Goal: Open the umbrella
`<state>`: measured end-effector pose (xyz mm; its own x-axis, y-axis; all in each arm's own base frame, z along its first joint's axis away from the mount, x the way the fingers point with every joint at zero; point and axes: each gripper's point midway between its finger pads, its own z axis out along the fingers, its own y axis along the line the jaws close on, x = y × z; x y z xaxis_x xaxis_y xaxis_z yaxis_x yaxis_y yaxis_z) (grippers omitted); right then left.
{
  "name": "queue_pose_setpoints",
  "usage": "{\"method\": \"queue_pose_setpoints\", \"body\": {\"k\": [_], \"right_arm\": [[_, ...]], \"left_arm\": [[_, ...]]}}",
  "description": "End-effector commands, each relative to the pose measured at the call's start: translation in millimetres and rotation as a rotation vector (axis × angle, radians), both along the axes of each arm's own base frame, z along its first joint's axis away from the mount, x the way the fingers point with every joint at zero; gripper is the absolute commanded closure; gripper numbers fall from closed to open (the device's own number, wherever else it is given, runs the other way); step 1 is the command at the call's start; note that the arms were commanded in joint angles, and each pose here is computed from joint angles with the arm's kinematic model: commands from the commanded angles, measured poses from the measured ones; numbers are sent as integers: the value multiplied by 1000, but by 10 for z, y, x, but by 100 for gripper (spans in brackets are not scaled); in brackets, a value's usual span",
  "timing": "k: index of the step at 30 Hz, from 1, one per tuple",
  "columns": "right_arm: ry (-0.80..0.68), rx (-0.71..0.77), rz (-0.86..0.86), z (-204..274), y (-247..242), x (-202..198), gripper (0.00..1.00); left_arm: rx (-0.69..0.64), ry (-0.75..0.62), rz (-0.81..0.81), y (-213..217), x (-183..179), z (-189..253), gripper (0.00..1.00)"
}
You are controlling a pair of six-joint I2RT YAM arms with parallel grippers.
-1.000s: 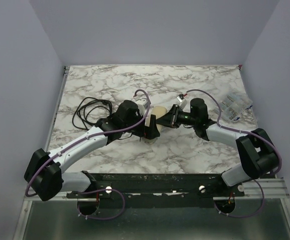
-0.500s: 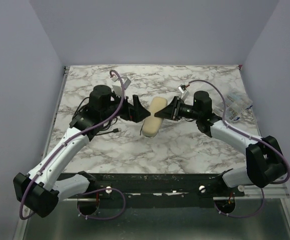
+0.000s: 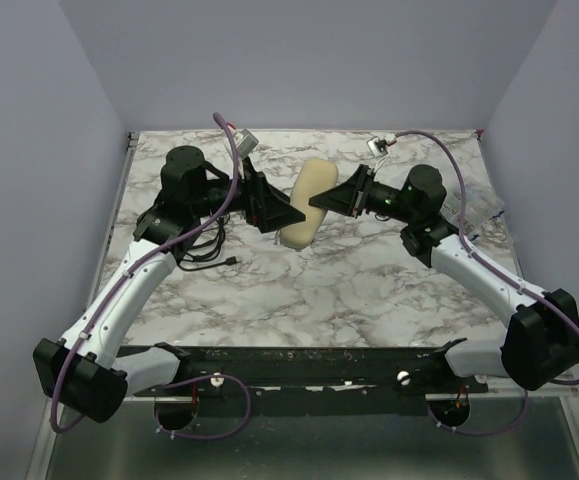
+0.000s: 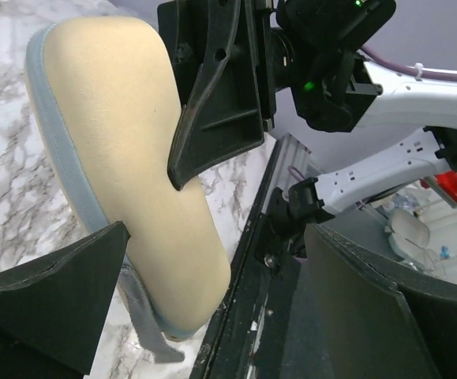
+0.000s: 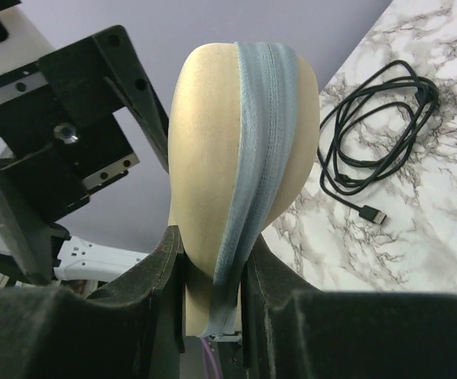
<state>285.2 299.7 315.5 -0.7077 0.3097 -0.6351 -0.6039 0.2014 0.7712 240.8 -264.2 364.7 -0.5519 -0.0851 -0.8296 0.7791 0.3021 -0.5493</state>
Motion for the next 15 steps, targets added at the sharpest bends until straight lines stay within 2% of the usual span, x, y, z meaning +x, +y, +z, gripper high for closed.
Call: {"method": "queue_pose_setpoints", "body": {"k": [1,15], "right_arm": [[-133,120,82,525,-9,-261,99],[-187,253,148,731,-44,-437,99]], "left_arm": [[-88,-15,-134,-50,-146,-12,2],[-74,8,-89,5,-136,-148,4]]}}
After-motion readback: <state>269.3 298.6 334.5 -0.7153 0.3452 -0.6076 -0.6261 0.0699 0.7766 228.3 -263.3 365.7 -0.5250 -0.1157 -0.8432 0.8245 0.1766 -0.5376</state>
